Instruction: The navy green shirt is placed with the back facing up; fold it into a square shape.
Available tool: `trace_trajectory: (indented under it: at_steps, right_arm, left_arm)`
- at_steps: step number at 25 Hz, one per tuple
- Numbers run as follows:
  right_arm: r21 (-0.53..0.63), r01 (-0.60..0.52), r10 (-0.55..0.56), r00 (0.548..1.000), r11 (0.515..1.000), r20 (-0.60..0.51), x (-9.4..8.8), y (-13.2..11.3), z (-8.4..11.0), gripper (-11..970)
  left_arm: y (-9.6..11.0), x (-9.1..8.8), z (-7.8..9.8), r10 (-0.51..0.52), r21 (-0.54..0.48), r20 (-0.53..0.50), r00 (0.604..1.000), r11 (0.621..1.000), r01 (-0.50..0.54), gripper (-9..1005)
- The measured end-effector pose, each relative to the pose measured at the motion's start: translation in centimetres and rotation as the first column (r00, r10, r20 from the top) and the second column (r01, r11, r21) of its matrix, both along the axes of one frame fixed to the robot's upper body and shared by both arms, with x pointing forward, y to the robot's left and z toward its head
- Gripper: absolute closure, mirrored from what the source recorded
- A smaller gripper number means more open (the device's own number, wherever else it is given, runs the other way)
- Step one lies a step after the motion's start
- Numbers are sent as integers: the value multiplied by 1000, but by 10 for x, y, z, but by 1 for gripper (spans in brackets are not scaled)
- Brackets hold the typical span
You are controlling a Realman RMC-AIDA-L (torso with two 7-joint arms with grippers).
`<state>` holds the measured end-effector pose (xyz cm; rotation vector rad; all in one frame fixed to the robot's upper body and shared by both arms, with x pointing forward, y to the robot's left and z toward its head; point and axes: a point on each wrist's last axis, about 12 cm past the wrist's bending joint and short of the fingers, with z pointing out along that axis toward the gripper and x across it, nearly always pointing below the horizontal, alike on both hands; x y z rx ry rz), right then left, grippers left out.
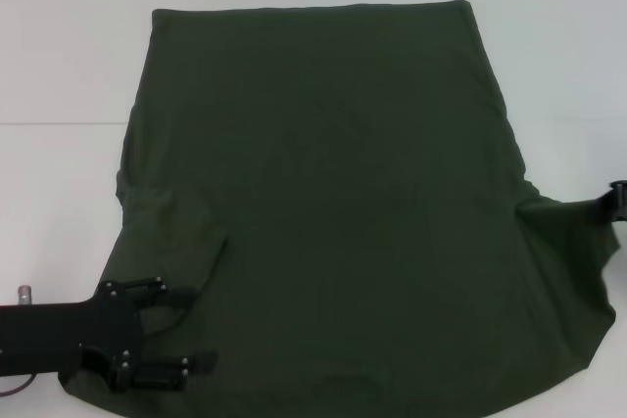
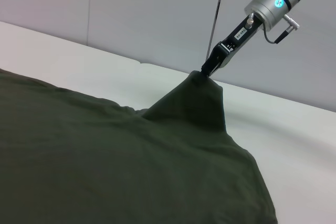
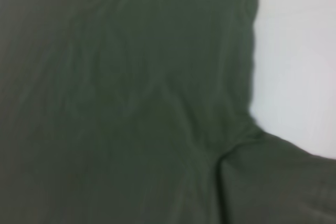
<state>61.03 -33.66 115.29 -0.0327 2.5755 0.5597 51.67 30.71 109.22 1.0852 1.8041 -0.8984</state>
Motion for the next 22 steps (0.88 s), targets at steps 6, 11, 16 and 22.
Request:
trace_trajectory:
  at_steps: [6, 11, 16, 22]
  right_arm:
    - [-12, -83, 83, 997, 996, 9, 9, 28, 3, 939]
    - [-25, -158, 158, 987, 987, 13, 16, 56, 5, 939]
    - [-30, -186, 186, 982, 982, 19, 20, 69, 7, 938]
    - [-28, -200, 201, 980, 979, 12, 20, 76, 4, 938]
  left_arm:
    - [0, 0, 0, 4, 2, 0, 1000, 1000, -4, 121]
    - [1, 0, -1, 6, 3, -1, 1000, 1000, -6, 120]
    - [0, 0, -1, 6, 3, 0, 1000, 1000, -6, 120]
    - [0, 0, -1, 6, 3, 1, 1000, 1000, -6, 120]
